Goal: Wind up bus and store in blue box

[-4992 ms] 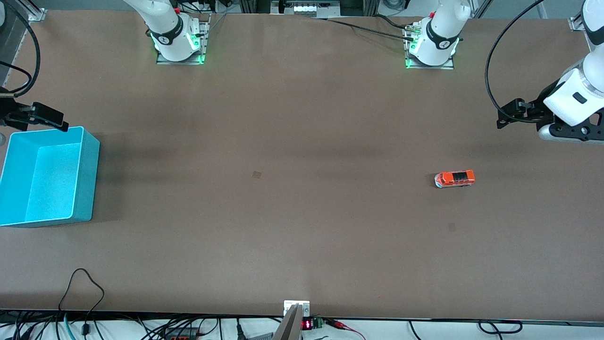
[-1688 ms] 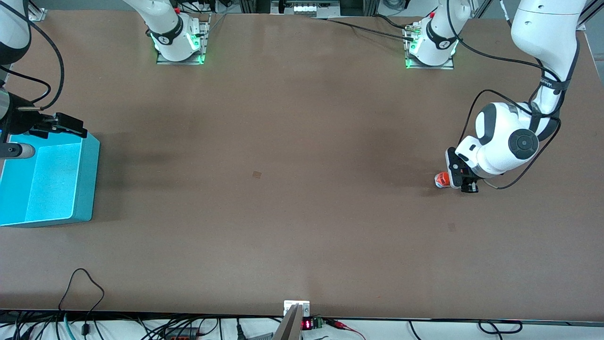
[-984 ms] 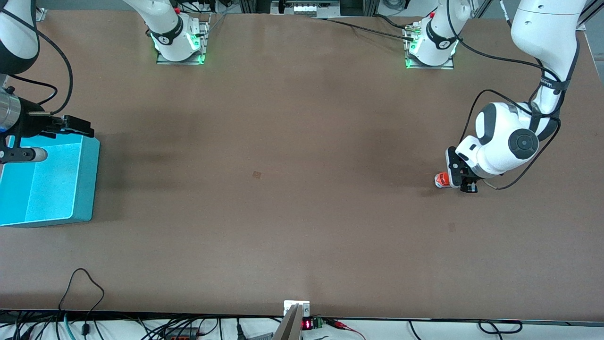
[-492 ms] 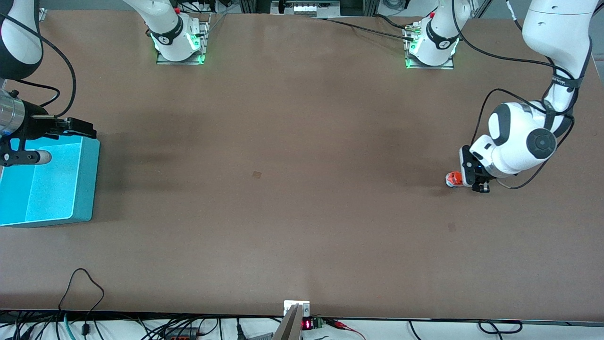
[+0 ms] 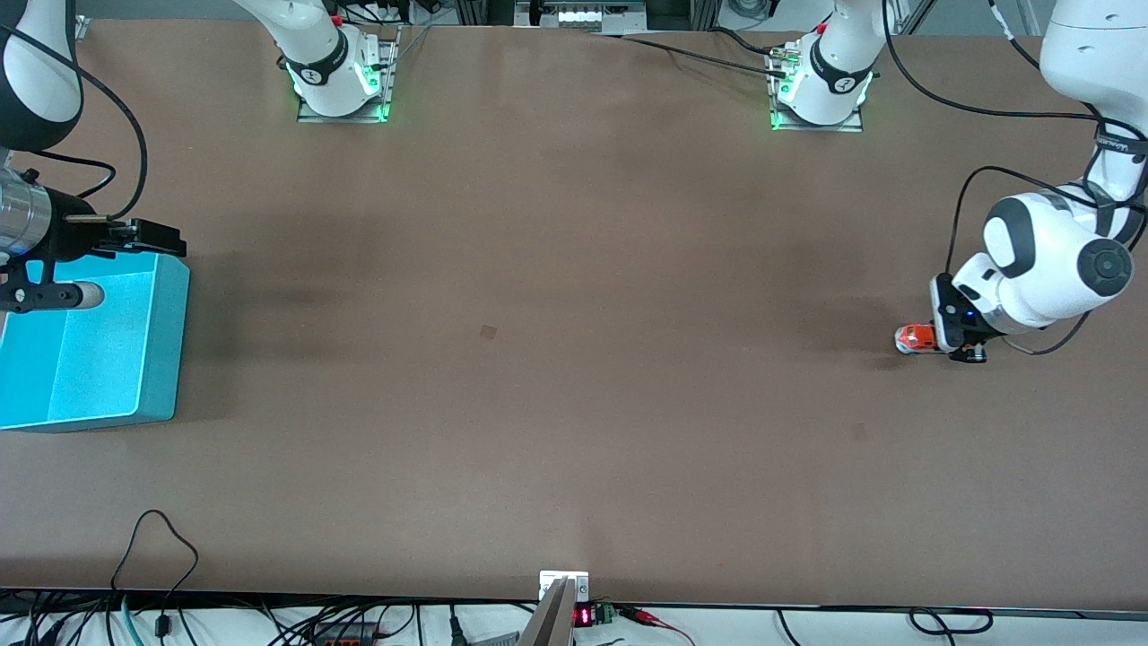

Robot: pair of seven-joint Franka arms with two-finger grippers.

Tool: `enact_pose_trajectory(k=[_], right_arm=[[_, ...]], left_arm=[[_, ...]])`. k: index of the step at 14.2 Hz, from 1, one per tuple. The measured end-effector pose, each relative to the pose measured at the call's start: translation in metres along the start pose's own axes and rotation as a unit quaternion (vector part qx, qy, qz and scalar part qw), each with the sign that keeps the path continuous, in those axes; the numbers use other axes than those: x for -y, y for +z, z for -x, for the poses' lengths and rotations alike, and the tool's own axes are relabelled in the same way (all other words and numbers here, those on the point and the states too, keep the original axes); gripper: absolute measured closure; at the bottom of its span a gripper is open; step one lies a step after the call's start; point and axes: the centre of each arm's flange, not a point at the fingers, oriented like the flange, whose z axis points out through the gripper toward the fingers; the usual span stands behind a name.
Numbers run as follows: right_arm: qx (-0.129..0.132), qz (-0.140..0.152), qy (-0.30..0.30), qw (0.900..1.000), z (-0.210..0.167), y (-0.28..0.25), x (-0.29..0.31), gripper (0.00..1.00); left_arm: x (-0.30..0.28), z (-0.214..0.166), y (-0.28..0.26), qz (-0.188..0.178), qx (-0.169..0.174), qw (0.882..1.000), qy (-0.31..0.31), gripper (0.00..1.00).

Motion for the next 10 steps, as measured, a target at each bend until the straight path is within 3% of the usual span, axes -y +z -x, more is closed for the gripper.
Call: enact_pose_trajectory(k=[7,10], right_arm=[[0.001,0.000,0.000,1.000,0.000,0.000,0.000,0.00],[0.002,0.000,0.000,1.000,0.000,0.000,0.000,0.00]], left_arm=[[0.001,0.037,0.001,-0.004,0.000,1.000,0.021,0.51],[0.002,0.044,0.002,-0.003,0.000,1.000,0.010,0.26]])
